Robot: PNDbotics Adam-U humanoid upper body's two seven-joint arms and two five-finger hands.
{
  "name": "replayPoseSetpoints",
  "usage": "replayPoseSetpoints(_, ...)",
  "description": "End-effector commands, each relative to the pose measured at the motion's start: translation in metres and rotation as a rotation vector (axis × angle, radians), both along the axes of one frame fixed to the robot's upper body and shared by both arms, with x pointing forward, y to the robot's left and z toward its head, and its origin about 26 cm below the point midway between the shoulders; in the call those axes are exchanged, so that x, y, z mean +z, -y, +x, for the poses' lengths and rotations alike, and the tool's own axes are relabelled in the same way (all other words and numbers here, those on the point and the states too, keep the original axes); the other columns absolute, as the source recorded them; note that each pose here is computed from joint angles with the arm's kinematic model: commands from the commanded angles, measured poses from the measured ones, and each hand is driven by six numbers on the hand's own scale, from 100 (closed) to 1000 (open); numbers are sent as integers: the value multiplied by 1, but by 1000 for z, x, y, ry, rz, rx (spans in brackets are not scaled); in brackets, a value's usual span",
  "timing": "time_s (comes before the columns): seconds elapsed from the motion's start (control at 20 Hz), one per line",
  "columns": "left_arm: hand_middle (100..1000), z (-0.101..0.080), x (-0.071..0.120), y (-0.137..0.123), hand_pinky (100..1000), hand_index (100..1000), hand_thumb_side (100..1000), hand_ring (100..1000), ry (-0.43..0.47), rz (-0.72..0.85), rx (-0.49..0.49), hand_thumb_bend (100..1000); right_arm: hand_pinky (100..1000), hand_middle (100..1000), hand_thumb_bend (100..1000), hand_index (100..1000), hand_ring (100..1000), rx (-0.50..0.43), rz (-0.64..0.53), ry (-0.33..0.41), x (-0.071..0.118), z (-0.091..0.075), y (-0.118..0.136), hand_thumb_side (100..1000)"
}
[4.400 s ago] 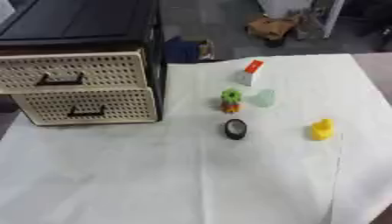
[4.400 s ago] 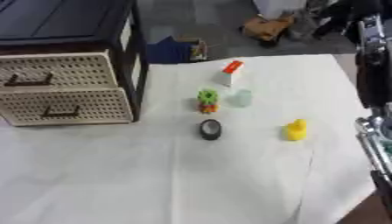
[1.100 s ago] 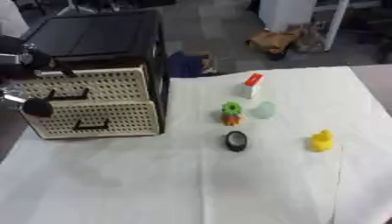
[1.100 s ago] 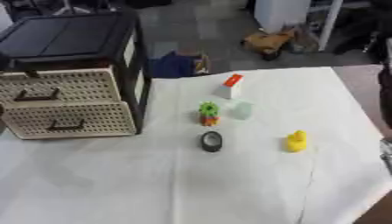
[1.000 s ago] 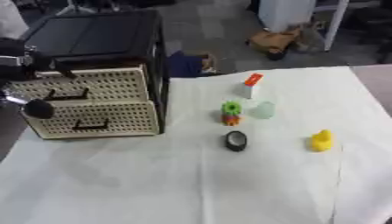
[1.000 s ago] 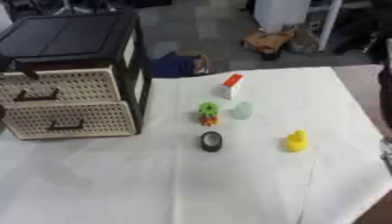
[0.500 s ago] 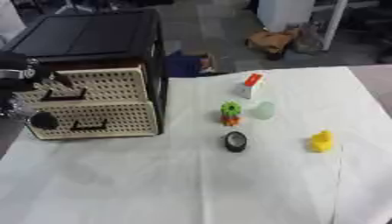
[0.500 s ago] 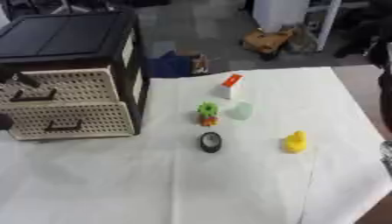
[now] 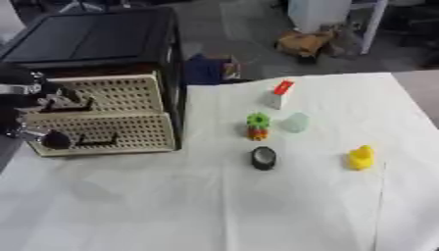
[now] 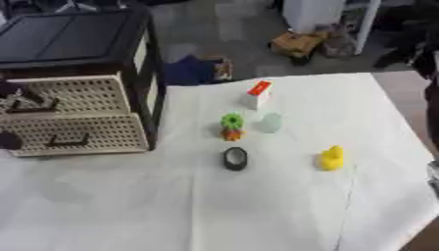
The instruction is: Pick up objects from table and place into drawer.
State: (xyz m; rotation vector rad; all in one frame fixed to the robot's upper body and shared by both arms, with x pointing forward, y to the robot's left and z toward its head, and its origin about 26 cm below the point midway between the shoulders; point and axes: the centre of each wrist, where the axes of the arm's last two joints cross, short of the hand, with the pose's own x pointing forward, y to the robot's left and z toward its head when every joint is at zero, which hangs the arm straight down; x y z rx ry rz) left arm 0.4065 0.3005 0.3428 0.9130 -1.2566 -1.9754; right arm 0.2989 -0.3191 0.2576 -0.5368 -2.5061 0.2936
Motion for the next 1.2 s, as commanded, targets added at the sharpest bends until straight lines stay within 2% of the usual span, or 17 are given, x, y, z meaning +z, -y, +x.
replayPoseSetpoints(0.05,100,-4,13,-7,100,943,1000,100,1,71,-1,752,655,580,100,931,527,8,-16,35,11,-4,-1,1000)
replayPoseSetpoints(0.45,100,-3,11,-13,100,921,1000,100,28,50,58,722,654,577,100,932,525,6,-17,33,11,-4,0,1000)
replayPoseSetpoints(1.2,100,3,1,-6,100,929,1000,100,15,81,66,726,654,571,100,934,524,6,-12,32,11,-4,0,1000)
